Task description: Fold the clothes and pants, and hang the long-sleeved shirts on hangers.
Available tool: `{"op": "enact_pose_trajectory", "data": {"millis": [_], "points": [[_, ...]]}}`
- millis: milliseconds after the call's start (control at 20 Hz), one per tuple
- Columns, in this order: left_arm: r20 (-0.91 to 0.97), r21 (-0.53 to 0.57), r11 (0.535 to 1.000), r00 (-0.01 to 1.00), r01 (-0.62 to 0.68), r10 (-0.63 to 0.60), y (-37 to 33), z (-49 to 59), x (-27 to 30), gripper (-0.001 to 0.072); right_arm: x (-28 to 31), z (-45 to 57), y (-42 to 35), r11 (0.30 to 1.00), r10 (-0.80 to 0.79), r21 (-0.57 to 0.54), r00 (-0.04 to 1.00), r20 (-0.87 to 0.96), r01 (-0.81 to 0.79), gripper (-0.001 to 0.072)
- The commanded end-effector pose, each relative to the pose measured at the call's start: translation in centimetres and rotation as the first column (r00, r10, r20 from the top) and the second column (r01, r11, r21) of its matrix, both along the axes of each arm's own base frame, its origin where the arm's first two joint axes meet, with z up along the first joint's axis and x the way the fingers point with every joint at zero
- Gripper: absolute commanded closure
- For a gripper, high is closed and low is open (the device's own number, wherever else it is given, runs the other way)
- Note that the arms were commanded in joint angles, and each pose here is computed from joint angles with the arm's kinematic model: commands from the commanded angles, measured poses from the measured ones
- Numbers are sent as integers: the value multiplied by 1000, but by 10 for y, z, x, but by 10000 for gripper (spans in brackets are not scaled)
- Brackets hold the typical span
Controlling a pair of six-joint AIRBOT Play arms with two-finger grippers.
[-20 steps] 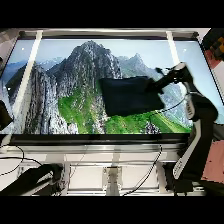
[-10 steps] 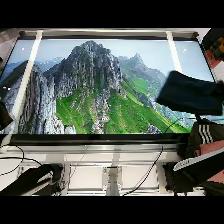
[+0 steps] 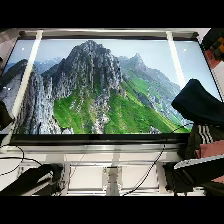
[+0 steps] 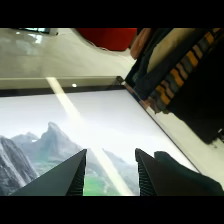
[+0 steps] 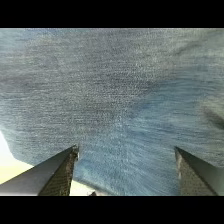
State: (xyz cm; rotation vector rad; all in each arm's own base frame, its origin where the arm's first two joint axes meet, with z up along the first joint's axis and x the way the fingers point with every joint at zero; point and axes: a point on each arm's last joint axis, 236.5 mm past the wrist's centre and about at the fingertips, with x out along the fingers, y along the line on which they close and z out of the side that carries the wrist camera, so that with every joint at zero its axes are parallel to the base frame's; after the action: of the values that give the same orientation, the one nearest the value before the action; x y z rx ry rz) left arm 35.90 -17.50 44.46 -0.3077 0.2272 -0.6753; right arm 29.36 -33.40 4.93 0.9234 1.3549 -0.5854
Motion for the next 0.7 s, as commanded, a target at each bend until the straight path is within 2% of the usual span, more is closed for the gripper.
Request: {"op": "enact_pose_trajectory", "data": {"millis": [0, 100, 200, 250, 300, 350, 400, 500, 600, 650], "points": [[11, 65, 995, 997, -74, 73, 18, -8, 11, 334, -1, 35, -9, 995, -27, -90, 998, 52, 31, 40], [15, 88, 985, 989, -148, 147, 42, -10, 21, 334, 16, 60, 8, 997, -29, -64, 987, 159, 40, 41], [-9, 57, 973, 974, -224, 225, 70, -10, 30, 346, 53, 100, 45, 999, 16, 25, 929, 369, -27, 47], [-13, 53, 963, 964, -265, 266, 87, -10, 34, 394, 75, 130, 66, 995, 37, 64, 864, 501, -80, 131], [-13, 52, 951, 952, -304, 305, 103, -10, 37, 495, 93, 166, 91, 984, 54, 97, 776, 629, -147, 322], [-12, 53, 942, 943, -333, 334, 115, -10, 39, 559, 106, 200, 112, 972, 58, 114, 683, 728, -204, 424], [-13, 53, 930, 931, -364, 365, 128, -10, 41, 576, 113, 237, 139, 954, 62, 124, 582, 811, -274, 486], [-12, 53, 911, 912, -408, 409, 147, -10, 43, 576, 115, 297, 196, 900, 111, 76, 394, 913, -429, 692], [-12, 53, 901, 902, -431, 432, 157, -10, 43, 576, 110, 332, 255, 828, 168, 9, 264, 950, -560, 695], [-12, 53, 899, 900, -435, 436, 159, -10, 43, 576, 108, 340, 282, 793, 186, -5, 234, 954, -609, 695]]}}
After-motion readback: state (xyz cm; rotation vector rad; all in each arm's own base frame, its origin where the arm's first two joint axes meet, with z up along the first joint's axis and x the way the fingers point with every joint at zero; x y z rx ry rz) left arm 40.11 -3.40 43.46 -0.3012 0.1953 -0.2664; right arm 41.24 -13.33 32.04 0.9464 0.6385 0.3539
